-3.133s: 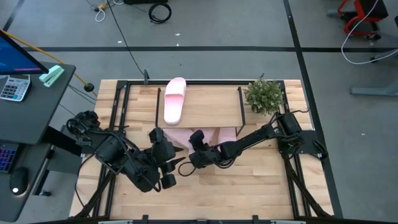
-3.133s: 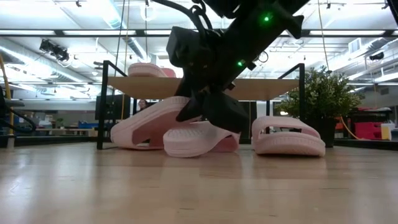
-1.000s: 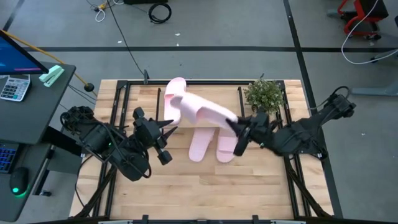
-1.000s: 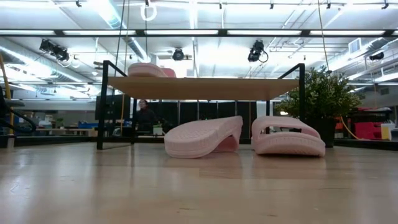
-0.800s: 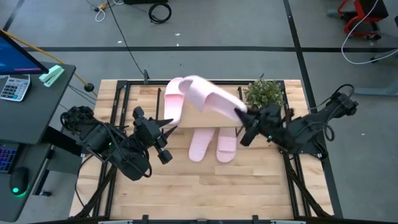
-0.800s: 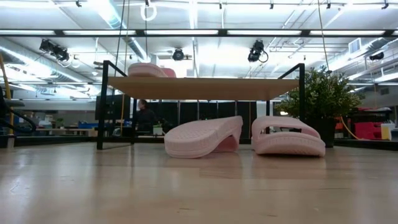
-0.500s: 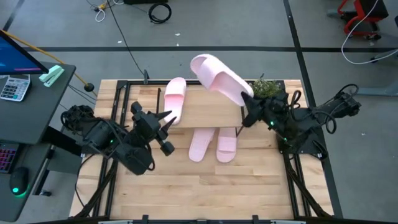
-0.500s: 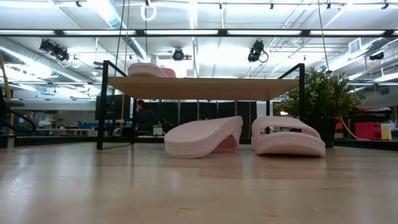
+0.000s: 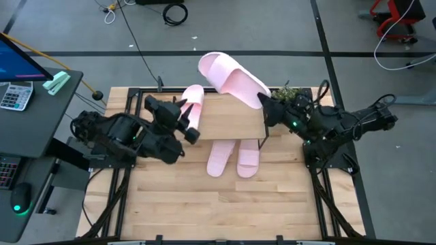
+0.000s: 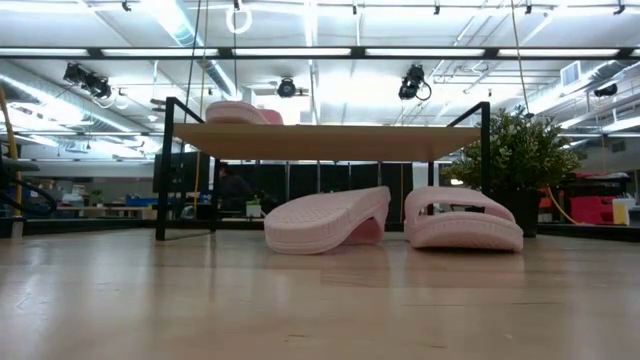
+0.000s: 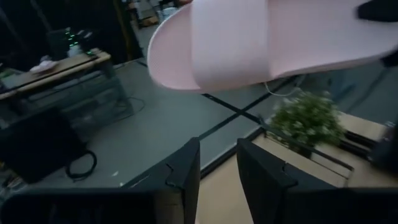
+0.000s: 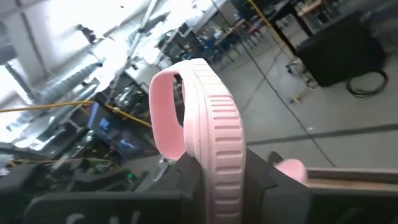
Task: Pick and place slides into the shelf
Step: Put the pink slipper on the shelf
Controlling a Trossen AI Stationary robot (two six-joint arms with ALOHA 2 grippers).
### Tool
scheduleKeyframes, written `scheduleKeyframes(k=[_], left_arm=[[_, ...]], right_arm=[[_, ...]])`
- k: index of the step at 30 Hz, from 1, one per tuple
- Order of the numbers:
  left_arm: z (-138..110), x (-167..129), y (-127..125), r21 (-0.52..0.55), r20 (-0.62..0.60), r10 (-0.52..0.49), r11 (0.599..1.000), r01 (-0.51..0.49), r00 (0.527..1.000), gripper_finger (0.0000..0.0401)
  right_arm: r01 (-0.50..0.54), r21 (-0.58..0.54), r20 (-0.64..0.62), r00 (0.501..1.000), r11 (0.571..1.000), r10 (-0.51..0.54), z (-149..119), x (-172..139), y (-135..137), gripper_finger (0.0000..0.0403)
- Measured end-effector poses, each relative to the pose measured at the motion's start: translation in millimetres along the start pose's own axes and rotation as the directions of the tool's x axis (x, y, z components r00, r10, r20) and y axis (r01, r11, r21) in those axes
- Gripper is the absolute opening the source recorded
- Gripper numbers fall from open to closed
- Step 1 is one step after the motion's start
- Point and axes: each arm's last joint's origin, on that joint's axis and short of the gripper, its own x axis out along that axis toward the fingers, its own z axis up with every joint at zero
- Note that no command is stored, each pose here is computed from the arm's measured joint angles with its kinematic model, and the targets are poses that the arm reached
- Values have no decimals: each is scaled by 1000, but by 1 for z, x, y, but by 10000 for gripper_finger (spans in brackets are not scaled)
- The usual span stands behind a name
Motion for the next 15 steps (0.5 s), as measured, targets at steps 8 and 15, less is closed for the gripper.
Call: scheduleKeyframes(k=[8,15], left_arm=[[3,16,3,-99,-29,18,995,-21,999,112],[25,21,-22,-217,31,-167,961,170,986,100]], right_arm=[[-56,-77,59,996,995,61,23,7,-2,62],[-97,-121,107,988,988,111,58,2,-13,62]])
